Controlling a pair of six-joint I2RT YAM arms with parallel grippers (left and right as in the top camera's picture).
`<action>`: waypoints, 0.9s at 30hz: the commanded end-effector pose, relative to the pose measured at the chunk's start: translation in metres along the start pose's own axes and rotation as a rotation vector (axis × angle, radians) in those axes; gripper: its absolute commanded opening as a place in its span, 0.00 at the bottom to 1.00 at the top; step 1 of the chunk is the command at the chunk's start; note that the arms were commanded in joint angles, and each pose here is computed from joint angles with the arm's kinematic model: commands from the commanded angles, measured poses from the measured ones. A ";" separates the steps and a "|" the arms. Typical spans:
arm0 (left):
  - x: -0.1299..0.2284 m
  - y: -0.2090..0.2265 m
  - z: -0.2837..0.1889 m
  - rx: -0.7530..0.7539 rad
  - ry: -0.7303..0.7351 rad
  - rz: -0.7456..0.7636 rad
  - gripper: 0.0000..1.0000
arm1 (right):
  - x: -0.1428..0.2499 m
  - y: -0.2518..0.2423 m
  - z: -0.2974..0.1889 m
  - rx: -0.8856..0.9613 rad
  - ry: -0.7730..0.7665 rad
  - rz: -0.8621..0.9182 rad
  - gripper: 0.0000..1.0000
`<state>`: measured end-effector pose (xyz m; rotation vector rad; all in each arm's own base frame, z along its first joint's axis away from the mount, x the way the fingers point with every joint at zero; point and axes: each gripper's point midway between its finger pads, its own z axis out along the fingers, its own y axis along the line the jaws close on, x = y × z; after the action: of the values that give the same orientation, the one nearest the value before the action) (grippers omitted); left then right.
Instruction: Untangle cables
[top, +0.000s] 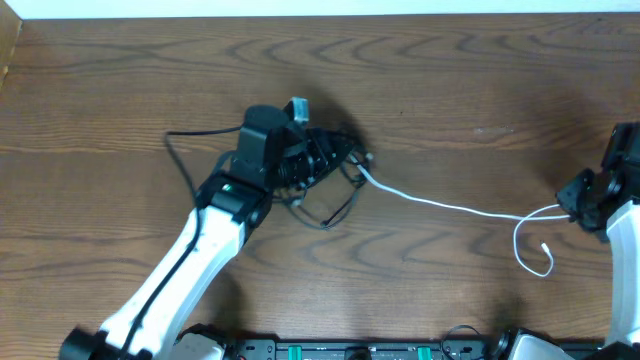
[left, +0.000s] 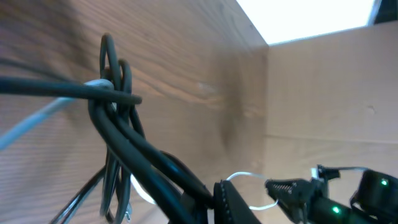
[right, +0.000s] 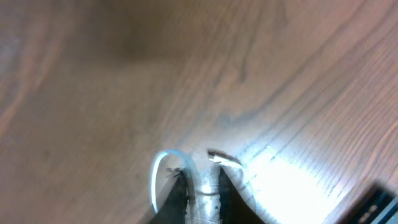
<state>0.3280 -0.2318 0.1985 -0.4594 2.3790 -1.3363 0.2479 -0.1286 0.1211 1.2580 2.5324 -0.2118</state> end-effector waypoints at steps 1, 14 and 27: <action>-0.019 0.005 -0.020 -0.089 -0.141 0.126 0.07 | 0.010 -0.006 0.009 0.019 0.024 0.055 0.28; -0.004 0.025 -0.022 -0.168 -0.092 0.095 0.08 | 0.022 -0.011 0.015 0.036 0.061 0.048 0.99; 0.010 0.021 -0.014 -0.184 -0.083 0.135 0.08 | 0.022 -0.011 0.015 0.036 0.061 0.048 0.99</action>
<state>0.3082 -0.2159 0.1802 -0.4178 2.4546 -1.0547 0.2326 -0.1222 0.1008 1.3377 2.5615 -0.2064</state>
